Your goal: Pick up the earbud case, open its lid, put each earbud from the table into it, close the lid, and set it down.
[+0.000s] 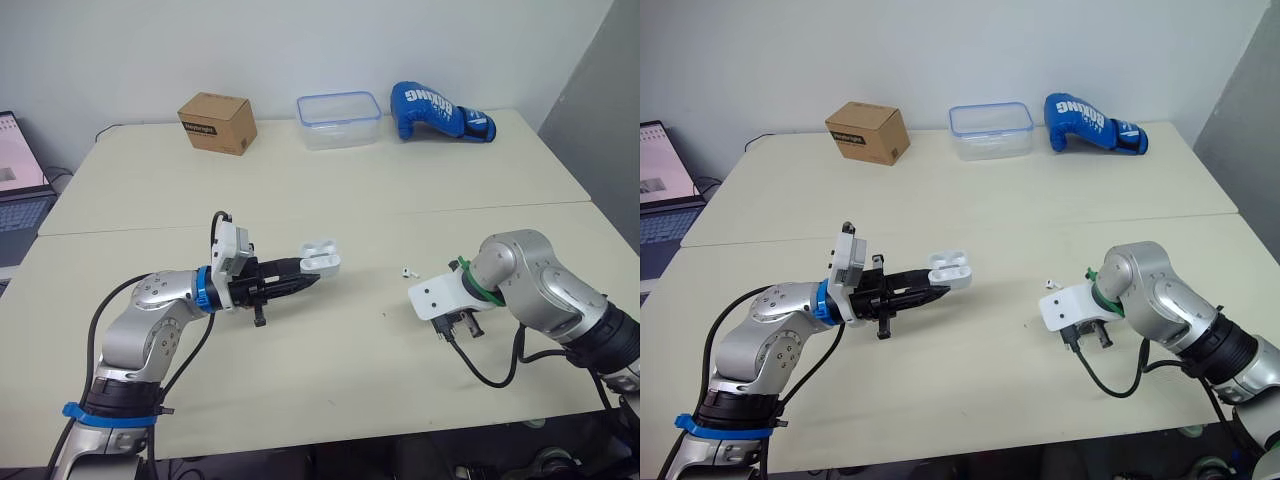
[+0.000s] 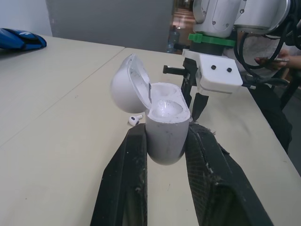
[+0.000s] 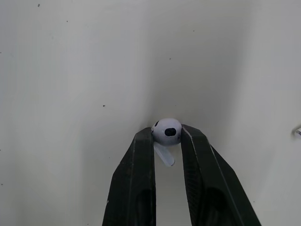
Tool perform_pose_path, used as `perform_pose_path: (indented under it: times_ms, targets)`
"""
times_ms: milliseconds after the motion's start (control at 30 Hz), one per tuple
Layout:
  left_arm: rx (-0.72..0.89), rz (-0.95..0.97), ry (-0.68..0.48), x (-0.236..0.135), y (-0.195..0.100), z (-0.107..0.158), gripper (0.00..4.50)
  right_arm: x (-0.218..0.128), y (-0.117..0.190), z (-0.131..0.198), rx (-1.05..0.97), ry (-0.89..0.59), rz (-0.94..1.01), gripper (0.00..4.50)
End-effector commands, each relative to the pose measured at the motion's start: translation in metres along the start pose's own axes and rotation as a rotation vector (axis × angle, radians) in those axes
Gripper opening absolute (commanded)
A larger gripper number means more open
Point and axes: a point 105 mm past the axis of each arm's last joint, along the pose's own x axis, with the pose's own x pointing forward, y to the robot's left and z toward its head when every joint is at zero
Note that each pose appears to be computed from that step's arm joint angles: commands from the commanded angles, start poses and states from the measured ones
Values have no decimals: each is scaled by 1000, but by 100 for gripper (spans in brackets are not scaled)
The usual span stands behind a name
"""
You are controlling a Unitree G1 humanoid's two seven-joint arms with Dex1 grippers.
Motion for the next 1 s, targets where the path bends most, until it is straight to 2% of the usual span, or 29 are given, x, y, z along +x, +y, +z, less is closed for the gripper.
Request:
perform_pose_path:
  times_ms: [33, 433, 567, 767, 867, 1000]
  targets:
    - [44, -15, -10, 2, -2, 9, 76, -8, -3, 1, -3, -2, -30, 39]
    - [49, -4, -17, 4, -2, 8, 76, -15, -5, 1, 55, -36, -67, 39]
    - [60, 38, -41, 3, 6, 8, 76, -36, -18, 7, 234, -210, -201, 39]
    - [59, 71, -75, 2, 22, 8, 76, -60, -26, 33, 666, -642, -271, 39]
    - [60, 63, -81, 4, 26, 6, 76, -72, -31, 47, 813, -849, -302, 39]
    - [61, 42, -94, 7, 29, 4, 76, -91, -33, 68, 912, -1106, -323, 39]
